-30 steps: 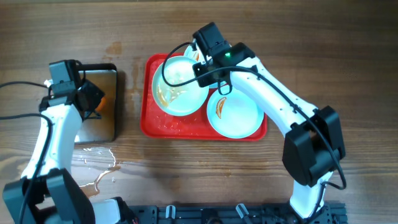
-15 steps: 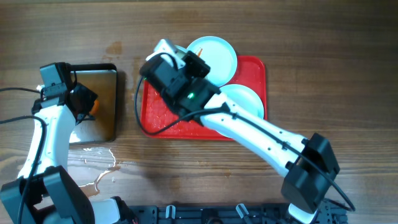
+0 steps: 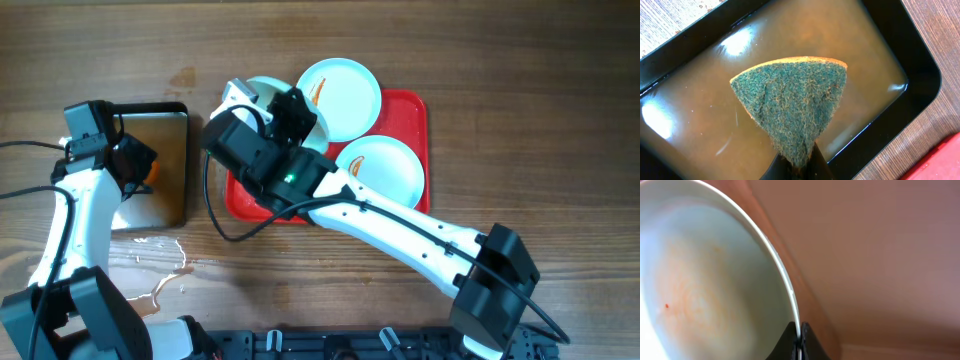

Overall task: Clean dirty plates on tray and stack at the side
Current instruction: 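Lift the cleaned plate with right gripper and carry it right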

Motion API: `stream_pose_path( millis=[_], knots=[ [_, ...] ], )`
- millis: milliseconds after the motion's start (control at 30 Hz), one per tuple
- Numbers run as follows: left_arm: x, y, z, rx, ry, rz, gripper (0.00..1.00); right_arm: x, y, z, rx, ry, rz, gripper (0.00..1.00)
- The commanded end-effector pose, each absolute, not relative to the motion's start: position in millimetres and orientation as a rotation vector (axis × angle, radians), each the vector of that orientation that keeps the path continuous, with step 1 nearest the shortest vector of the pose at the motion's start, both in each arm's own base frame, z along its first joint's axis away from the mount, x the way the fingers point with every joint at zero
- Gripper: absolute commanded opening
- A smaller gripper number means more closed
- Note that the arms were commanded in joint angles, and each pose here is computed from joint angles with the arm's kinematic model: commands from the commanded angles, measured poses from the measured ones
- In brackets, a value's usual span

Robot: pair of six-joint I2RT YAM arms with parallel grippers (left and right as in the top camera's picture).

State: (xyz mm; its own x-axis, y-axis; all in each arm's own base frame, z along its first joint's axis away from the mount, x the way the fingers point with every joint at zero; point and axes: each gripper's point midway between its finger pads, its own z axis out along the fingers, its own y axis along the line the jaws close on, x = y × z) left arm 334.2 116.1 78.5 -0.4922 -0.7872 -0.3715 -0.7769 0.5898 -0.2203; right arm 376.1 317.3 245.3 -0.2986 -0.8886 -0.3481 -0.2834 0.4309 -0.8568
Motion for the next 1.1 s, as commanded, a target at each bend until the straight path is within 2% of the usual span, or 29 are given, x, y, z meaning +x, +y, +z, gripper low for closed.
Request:
stream_pose_path(
  millis=[0, 100, 300, 367, 500, 600, 700, 800, 900, 1067],
  knots=[
    [337.3, 116.5, 80.5, -1.223, 2.397, -0.04, 0.04, 367.5, 333.2, 240.8, -0.965, 1.898, -0.611, 0.04],
    [336.4, 116.3, 80.0, -1.225, 2.4, -0.038, 0.04, 366.1, 335.8, 224.8, -0.88, 2.014, -0.432, 0.04],
    [335.5, 116.0, 79.6, -1.207, 2.413, -0.033, 0.04, 384.3, 320.8, 187.8, -0.586, 2.375, 0.135, 0.04],
    [335.5, 116.0, 79.6, -1.172, 2.43, -0.024, 0.04, 398.5, 298.7, 180.4, -0.479, 2.494, 0.368, 0.04],
    [335.6, 115.9, 79.6, -1.166, 2.433, -0.023, 0.04, 433.5, 224.5, 178.6, -0.208, 2.597, 0.596, 0.05],
    [335.6, 115.9, 79.6, -1.166, 2.433, -0.023, 0.04, 453.5, 141.8, 171.6, 0.047, 2.642, 0.599, 0.04],
    [335.6, 116.0, 79.6, -1.166, 2.433, -0.023, 0.04, 457.5, 77.1, 164.8, 0.172, 2.665, 0.526, 0.04],
    [335.6, 116.0, 79.6, -1.166, 2.433, -0.023, 0.04, 457.0, -1.7, 152.5, 0.373, 2.668, 0.35, 0.04],
    [335.6, 115.9, 79.6, -1.166, 2.433, -0.023, 0.04, 449.5, -61.1, 135.9, 0.619, 2.639, 0.236, 0.04],
    [335.7, 116.0, 79.7, -1.162, 2.434, -0.022, 0.04, 422.2, -123.5, 102.5, 0.966, 2.584, 0.22, 0.04]
  ],
)
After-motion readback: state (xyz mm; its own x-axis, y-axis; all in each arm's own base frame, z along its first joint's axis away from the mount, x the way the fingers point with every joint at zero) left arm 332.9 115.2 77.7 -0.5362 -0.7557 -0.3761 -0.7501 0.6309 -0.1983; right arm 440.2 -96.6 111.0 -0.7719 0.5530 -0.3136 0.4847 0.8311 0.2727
